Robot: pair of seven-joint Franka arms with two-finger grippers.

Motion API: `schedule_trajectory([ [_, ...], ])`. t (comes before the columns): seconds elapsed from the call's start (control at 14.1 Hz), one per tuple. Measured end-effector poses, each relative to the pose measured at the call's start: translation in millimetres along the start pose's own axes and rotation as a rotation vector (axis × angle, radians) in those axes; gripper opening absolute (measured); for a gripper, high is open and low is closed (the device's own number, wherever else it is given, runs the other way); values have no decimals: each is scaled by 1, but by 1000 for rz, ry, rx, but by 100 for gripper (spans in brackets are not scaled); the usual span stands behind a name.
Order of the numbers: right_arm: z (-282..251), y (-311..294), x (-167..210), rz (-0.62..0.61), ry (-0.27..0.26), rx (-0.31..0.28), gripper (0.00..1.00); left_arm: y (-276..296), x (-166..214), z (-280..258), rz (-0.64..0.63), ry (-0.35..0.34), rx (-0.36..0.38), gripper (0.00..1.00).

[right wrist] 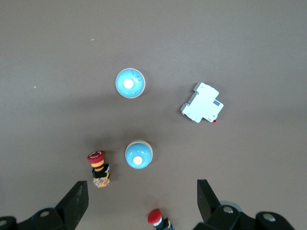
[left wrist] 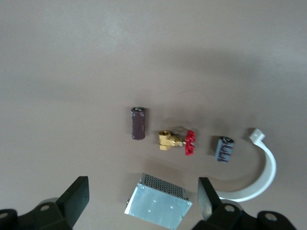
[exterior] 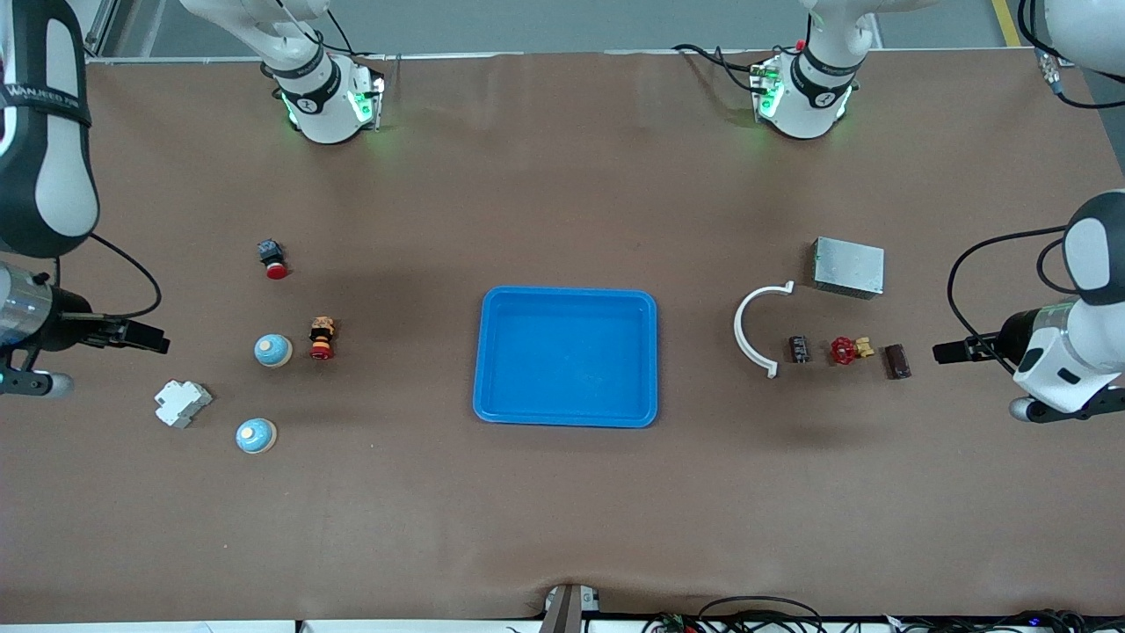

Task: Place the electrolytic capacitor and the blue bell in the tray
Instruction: 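Reach the right gripper to a blue bell while the left reaches a capacitor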

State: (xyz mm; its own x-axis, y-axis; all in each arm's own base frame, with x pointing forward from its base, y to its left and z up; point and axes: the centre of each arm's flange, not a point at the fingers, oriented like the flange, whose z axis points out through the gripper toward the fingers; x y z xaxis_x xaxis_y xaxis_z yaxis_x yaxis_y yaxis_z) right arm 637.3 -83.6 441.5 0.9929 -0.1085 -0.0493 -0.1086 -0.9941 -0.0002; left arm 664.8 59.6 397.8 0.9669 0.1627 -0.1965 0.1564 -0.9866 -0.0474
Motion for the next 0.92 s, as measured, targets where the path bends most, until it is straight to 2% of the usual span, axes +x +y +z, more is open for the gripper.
schedule_trajectory([
  [0.35,40,1,13,3,64,-7,100,0,14,59,0,27,-3,100],
  [0.5,58,-3,24,4,99,-8,100,1,14,79,1,62,-7,100],
  [0.71,101,-15,41,24,140,6,100,1,7,108,2,102,-11,100],
  [0.92,135,-33,51,29,153,6,100,-1,-6,129,1,127,-15,100],
])
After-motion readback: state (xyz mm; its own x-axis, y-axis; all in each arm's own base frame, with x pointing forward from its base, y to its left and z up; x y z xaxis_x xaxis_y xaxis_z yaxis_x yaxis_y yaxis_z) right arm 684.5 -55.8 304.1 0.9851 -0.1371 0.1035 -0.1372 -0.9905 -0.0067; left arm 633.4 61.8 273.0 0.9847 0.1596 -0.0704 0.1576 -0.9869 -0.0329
